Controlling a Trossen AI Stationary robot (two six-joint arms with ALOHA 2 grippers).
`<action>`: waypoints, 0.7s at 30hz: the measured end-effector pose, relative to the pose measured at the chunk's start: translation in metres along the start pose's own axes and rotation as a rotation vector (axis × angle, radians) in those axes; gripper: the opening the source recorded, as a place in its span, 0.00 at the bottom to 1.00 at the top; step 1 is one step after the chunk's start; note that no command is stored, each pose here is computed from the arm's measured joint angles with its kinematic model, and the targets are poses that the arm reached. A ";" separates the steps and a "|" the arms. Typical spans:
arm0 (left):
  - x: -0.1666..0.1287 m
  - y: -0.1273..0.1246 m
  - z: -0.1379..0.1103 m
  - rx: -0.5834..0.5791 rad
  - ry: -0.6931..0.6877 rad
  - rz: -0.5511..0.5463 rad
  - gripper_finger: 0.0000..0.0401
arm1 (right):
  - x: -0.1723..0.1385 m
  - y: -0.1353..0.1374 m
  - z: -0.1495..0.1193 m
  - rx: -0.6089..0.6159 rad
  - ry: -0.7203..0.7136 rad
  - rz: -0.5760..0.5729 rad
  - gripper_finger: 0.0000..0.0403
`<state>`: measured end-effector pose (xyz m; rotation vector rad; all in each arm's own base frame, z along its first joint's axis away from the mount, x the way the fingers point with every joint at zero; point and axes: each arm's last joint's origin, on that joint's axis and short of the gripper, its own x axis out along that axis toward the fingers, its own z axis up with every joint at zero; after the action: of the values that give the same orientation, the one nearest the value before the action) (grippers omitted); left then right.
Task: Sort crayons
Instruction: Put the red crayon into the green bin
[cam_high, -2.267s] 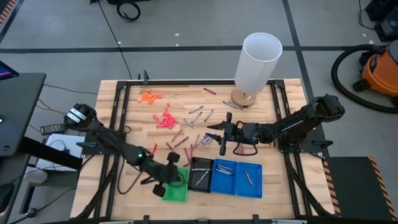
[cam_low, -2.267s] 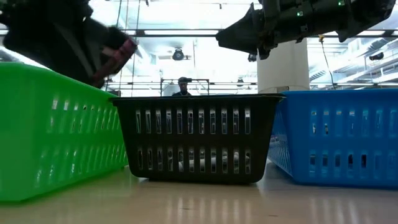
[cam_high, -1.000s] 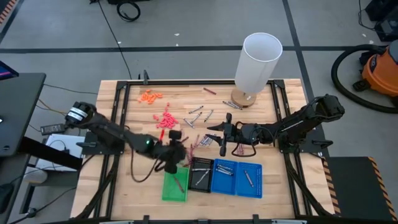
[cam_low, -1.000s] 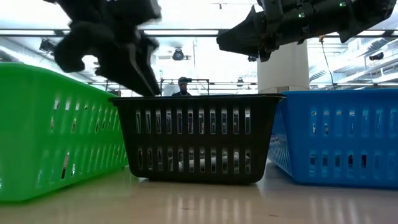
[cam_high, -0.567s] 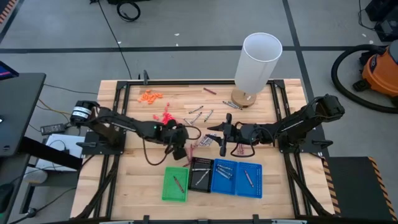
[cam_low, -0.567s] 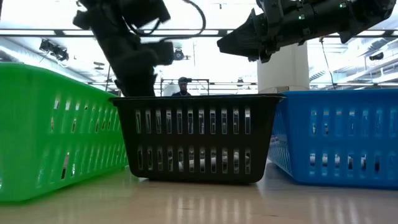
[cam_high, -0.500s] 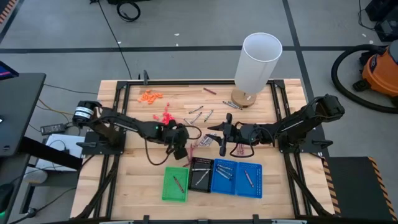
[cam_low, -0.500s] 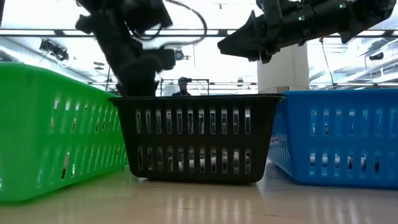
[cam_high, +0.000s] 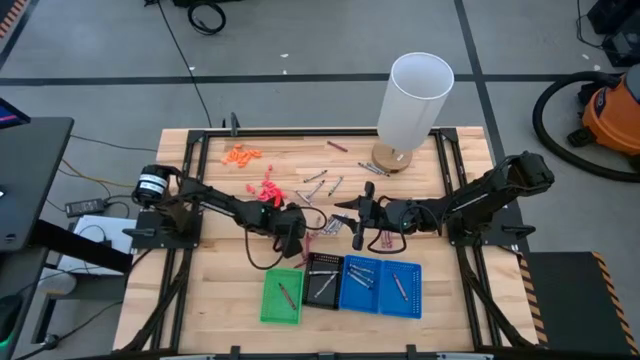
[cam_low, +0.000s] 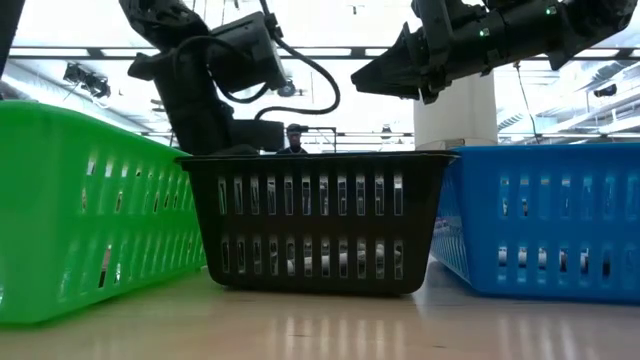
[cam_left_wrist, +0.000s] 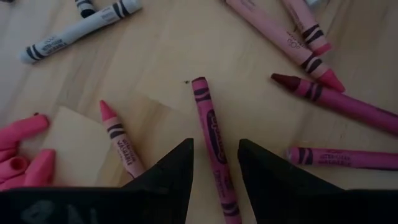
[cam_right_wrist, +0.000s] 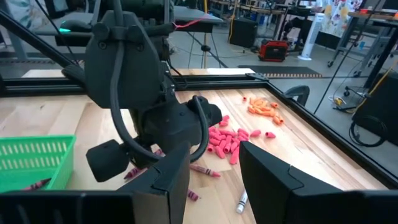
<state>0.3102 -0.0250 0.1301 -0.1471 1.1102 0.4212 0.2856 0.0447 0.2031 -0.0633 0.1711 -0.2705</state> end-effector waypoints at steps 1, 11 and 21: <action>0.001 0.000 0.000 0.002 0.004 -0.004 0.35 | 0.000 0.000 0.000 0.000 0.000 0.000 0.37; 0.000 -0.001 0.000 0.052 0.012 -0.032 0.17 | 0.000 0.000 0.000 0.000 0.000 0.001 0.37; -0.003 0.000 0.000 0.142 0.005 -0.027 0.04 | 0.000 0.000 -0.001 -0.006 0.011 0.002 0.37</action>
<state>0.3091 -0.0260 0.1323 -0.0382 1.1377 0.3174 0.2855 0.0447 0.2020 -0.0673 0.1831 -0.2689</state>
